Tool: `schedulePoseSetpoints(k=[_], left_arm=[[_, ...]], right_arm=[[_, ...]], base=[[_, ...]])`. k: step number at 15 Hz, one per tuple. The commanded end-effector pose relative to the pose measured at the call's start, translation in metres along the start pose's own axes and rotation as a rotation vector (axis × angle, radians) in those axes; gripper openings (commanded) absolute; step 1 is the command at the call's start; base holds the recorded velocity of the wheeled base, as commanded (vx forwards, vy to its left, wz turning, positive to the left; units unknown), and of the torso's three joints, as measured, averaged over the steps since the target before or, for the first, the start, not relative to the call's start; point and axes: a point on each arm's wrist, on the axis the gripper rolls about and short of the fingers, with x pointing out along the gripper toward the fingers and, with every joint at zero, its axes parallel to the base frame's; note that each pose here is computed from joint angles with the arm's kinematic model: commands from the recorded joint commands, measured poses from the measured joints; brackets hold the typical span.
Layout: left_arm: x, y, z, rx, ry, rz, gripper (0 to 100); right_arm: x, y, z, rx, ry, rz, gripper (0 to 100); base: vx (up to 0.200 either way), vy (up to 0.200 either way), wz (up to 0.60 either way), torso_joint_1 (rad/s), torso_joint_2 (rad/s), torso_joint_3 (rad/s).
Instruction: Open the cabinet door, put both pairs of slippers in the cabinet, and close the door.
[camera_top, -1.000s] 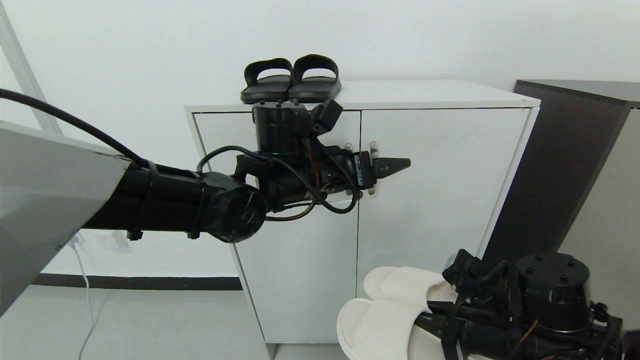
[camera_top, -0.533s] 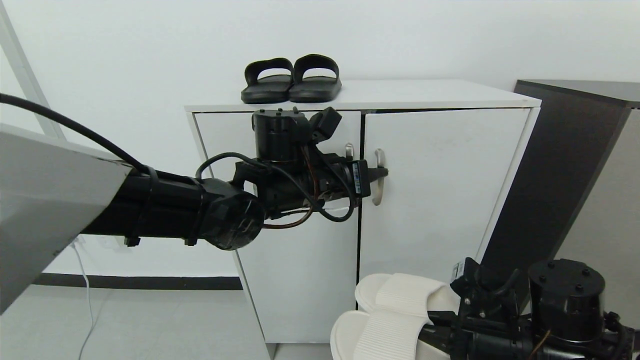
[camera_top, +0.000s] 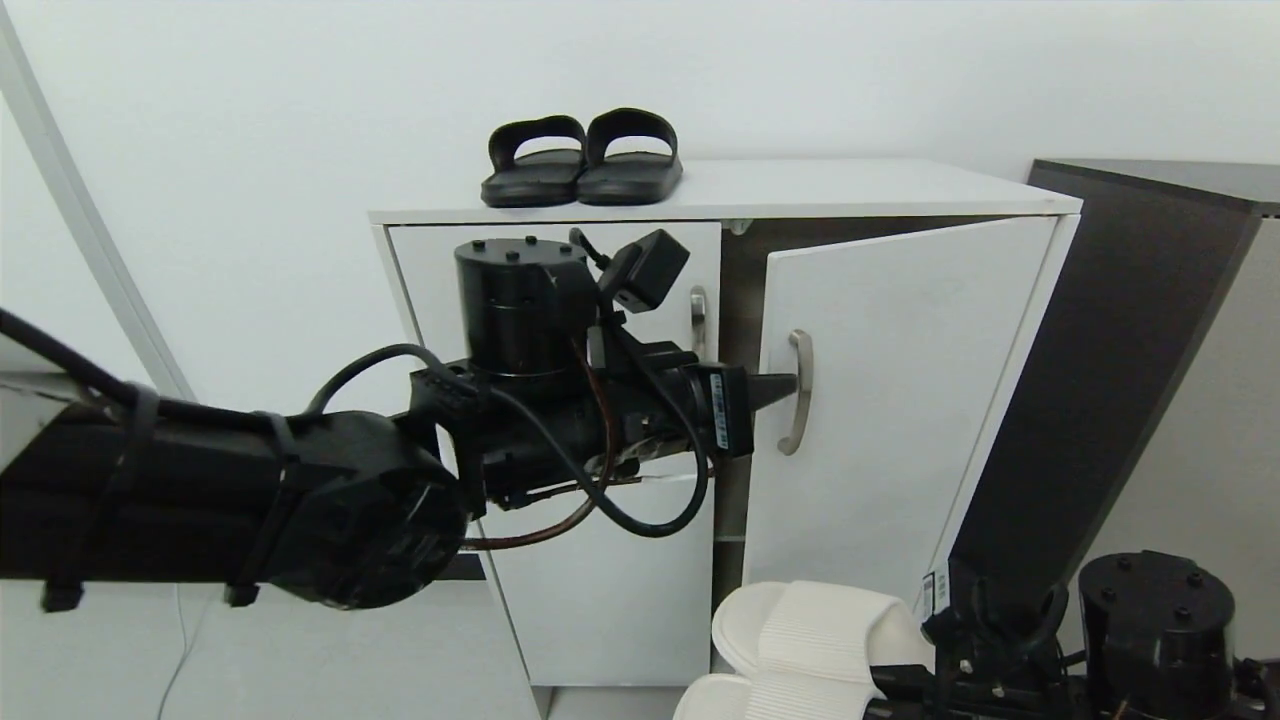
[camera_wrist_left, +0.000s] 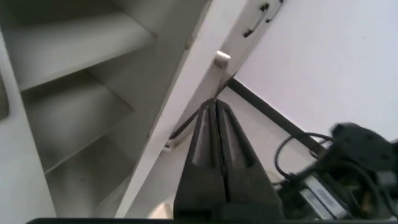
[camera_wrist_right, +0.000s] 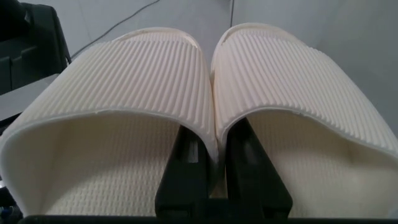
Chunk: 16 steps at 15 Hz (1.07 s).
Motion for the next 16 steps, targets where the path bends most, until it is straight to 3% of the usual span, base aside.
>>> schedulePoseSetpoints(k=[1,3,5,7,13,16], left_arm=[[-0.018,-0.012,0.004,0.012,-0.025,-0.014,0],[-0.037,-0.012,-0.011,0.017,-0.042,-0.015,0],[-0.039,-0.001,-0.013,0.022,-0.088,-0.003,0],[-0.034,0.011,-0.015,0.022,-0.1,0.017,0],[0.027,0.05,-0.022,0.008,-0.116,0.02,0],[0.043,0.059,-0.026,0.003,-0.113,0.024,0]], right_arm=[[0.0,0.0,-0.001,0.002,0.005,0.001,0],[0.001,0.0,-0.001,0.0,0.004,0.001,0],[0.003,0.001,-0.002,-0.001,0.01,0.004,0],[0.004,0.003,-0.003,-0.002,0.018,0.013,0],[-0.001,0.013,-0.01,-0.025,0.046,0.047,0],[-0.002,0.015,-0.015,-0.052,0.065,0.059,0]], base=[[0.0,0.0,0.0,0.0,0.0,0.0],[0.0,0.0,0.0,0.0,0.0,0.0],[0.0,0.0,0.0,0.0,0.0,0.0],[0.0,0.0,0.0,0.0,0.0,0.0],[0.0,0.0,0.0,0.0,0.0,0.0],[0.0,0.0,0.0,0.0,0.0,0.0]])
